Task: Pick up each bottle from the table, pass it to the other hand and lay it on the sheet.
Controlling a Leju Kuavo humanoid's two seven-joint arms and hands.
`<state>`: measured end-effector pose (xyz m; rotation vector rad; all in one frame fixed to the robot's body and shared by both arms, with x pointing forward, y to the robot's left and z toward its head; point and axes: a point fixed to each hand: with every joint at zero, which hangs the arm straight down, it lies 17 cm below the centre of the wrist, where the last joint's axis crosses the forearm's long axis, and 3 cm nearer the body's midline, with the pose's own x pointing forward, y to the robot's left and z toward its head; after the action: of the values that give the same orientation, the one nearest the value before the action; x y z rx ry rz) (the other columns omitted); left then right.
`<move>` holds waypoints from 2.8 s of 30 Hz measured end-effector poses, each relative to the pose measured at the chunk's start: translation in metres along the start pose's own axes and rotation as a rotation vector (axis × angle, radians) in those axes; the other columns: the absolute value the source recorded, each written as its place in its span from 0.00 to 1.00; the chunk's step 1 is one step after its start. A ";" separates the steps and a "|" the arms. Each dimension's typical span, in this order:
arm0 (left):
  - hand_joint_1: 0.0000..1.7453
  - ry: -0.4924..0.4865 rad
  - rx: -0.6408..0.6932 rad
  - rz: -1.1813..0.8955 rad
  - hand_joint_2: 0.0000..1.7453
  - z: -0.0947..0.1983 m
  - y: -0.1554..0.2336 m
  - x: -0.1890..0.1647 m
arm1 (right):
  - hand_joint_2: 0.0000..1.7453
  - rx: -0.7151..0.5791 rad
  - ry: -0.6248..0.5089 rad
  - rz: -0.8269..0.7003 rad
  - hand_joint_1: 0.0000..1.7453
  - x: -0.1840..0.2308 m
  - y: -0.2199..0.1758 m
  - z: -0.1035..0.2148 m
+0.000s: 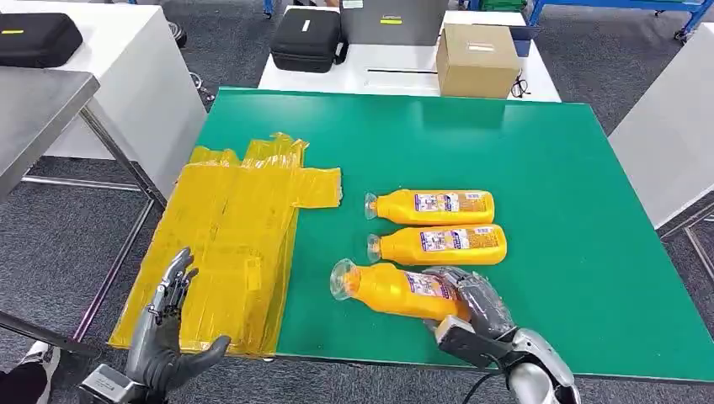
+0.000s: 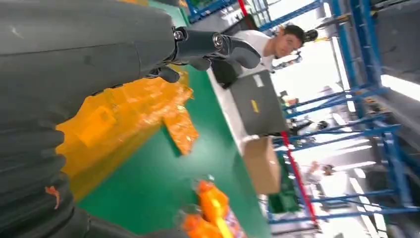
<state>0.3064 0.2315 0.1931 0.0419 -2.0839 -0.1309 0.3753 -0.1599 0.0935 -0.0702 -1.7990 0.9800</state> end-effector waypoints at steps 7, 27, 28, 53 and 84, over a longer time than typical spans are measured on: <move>0.00 -0.017 -0.054 0.061 1.00 -0.015 -0.023 -0.008 | 1.00 0.023 -0.112 -0.100 0.87 0.032 0.008 -0.018; 0.00 0.006 -0.454 0.199 1.00 -0.014 -0.152 -0.034 | 1.00 0.188 -0.210 -0.245 0.93 0.077 0.086 -0.046; 0.00 0.007 -0.478 0.203 1.00 -0.011 -0.158 -0.034 | 1.00 0.195 -0.210 -0.251 0.94 0.078 0.089 -0.046; 1.00 -0.013 -0.665 0.211 1.00 0.012 -0.196 -0.033 | 1.00 0.328 -0.173 -0.287 1.00 0.070 0.137 -0.030; 1.00 -0.123 -0.471 0.044 1.00 -0.015 -0.151 -0.004 | 1.00 0.343 -0.245 -0.251 0.00 0.098 0.141 -0.025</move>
<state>0.3182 0.0806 0.1803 -0.3040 -2.1246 -0.6059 0.2969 -0.0060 0.0802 0.4966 -1.7778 1.1356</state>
